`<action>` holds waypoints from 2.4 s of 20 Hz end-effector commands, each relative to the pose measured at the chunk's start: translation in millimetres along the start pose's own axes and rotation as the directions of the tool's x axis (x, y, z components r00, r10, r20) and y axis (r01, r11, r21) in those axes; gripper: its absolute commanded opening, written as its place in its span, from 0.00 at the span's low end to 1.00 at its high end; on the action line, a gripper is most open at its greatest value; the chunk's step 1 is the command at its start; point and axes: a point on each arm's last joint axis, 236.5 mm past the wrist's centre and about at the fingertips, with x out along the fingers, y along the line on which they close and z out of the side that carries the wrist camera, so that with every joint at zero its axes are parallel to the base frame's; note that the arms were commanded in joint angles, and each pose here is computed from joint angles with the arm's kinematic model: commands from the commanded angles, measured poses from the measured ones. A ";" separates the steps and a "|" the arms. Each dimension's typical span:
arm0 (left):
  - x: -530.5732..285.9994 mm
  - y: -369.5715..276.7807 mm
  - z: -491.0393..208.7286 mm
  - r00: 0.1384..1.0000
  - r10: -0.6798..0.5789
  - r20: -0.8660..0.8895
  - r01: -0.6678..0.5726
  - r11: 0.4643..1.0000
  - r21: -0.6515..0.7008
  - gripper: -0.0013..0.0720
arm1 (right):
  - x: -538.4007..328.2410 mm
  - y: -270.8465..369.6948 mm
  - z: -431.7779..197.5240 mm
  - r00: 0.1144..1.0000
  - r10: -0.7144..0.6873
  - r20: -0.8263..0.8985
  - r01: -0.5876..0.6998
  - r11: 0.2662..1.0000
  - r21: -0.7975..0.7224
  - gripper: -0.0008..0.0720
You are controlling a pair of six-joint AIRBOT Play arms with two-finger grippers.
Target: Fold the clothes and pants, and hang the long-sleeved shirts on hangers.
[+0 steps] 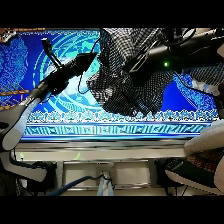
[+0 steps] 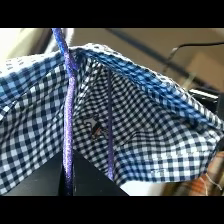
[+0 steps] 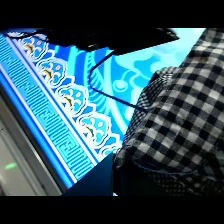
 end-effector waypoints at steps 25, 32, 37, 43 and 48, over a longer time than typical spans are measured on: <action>37.1 -73.2 45.1 0.974 -0.220 0.046 0.208 0.960 0.185 0.04 | -25.3 33.2 50.4 0.970 0.080 0.228 -0.075 0.997 -0.031 0.04; 28.8 -86.2 26.4 0.957 -0.285 -0.042 0.288 0.943 0.166 0.04 | -24.4 29.9 46.0 0.975 0.066 0.210 -0.060 0.998 -0.033 0.05; 18.9 -88.3 25.1 0.944 -0.329 -0.038 0.331 0.932 0.151 0.03 | -25.3 31.1 45.3 0.976 0.068 0.208 -0.062 0.997 -0.034 0.05; 7.1 -93.8 15.9 0.914 -0.404 -0.035 0.405 0.909 0.102 0.03 | -64.0 53.6 61.3 0.951 0.092 0.295 -0.078 0.995 -0.060 0.44; 2.4 -100.2 4.0 0.896 -0.436 -0.080 0.441 0.896 0.055 0.04 | -183.5 -6.8 104.6 0.753 -0.334 0.566 0.617 0.657 -0.433 0.28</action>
